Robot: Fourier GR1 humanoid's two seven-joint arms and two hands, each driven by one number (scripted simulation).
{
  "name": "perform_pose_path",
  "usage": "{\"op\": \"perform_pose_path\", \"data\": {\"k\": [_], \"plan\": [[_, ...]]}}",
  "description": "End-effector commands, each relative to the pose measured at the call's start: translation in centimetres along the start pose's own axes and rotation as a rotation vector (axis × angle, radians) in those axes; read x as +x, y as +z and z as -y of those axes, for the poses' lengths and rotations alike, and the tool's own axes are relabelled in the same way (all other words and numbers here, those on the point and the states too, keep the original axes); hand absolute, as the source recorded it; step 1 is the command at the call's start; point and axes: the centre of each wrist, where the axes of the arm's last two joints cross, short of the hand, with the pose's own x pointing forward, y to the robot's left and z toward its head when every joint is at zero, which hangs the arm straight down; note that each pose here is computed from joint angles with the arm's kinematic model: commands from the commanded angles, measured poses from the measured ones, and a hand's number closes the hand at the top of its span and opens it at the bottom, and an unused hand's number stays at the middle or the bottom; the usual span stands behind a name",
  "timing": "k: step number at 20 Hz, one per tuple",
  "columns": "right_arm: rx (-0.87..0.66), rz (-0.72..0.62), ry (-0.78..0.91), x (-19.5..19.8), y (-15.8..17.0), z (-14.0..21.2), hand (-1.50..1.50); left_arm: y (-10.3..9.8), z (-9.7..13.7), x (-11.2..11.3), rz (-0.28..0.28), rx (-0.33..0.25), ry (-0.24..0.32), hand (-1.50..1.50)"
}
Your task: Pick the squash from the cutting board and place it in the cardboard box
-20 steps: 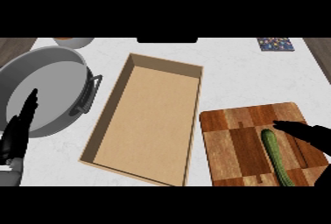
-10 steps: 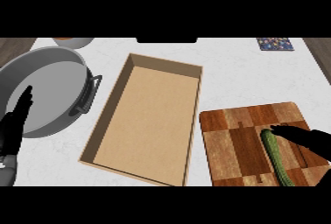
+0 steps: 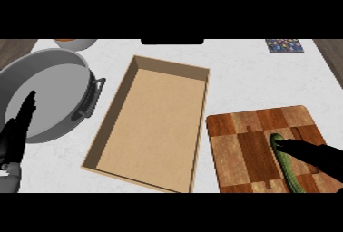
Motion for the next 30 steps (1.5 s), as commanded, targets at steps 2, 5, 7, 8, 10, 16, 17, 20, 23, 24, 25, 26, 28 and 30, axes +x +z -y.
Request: {"op": "perform_pose_path", "data": {"k": [2,5,7,8,10,16,17,20,23,24,25,26,28,30], "plan": [[0.042,-0.081,0.025,1.5,-2.4,-0.7,-1.5,-0.5,1.0,0.3,0.01,-0.01,-0.001,0.0],[0.066,-0.126,0.017,-0.2,-1.7,-2.5,-1.5,-0.5,0.2,0.6,0.015,-0.006,-0.007,0.0],[0.054,-0.116,0.02,1.9,-3.4,-0.7,-1.5,0.1,0.7,-1.1,0.018,-0.005,-0.007,0.0],[0.072,-0.121,0.029,-0.5,-3.4,-1.1,-1.5,-0.9,0.5,-1.1,0.01,-0.011,-0.007,0.0],[0.019,-0.147,0.007,0.4,-4.3,-2.4,1.5,-0.2,-0.5,-1.6,-0.005,0.002,-0.002,0.0],[-0.178,-0.106,0.131,0.0,-6.5,-2.3,1.5,-1.0,0.5,0.6,0.014,0.007,0.003,0.0],[-0.206,-0.105,0.149,0.0,-6.5,-1.5,1.5,-0.7,0.7,-0.2,0.0,0.007,0.008,0.0],[-0.215,-0.049,0.213,1.0,-9.8,1.4,1.5,-2.7,0.9,0.4,0.019,0.003,0.01,0.0],[-0.17,-0.006,0.254,1.9,-13.0,6.1,1.5,-1.5,0.7,0.6,0.026,-0.019,0.004,0.0],[-0.189,-0.007,0.27,1.0,-13.7,7.3,1.5,-0.9,1.9,1.2,0.045,-0.046,0.0,0.0],[-0.205,0.002,0.269,1.1,-15.0,7.4,1.5,-0.8,1.8,1.1,0.04,-0.041,0.019,0.0],[-0.243,0.009,0.284,1.6,-15.4,9.9,1.5,-1.1,1.3,0.5,0.05,-0.031,-0.004,0.0],[-0.316,0.017,0.293,0.9,-15.2,10.6,1.5,-0.7,0.9,-0.5,0.036,-0.019,-0.005,0.0],[-0.413,-0.012,0.361,0.3,-14.9,10.5,1.5,-2.1,0.4,1.1,0.03,-0.025,0.014,0.0]]}}
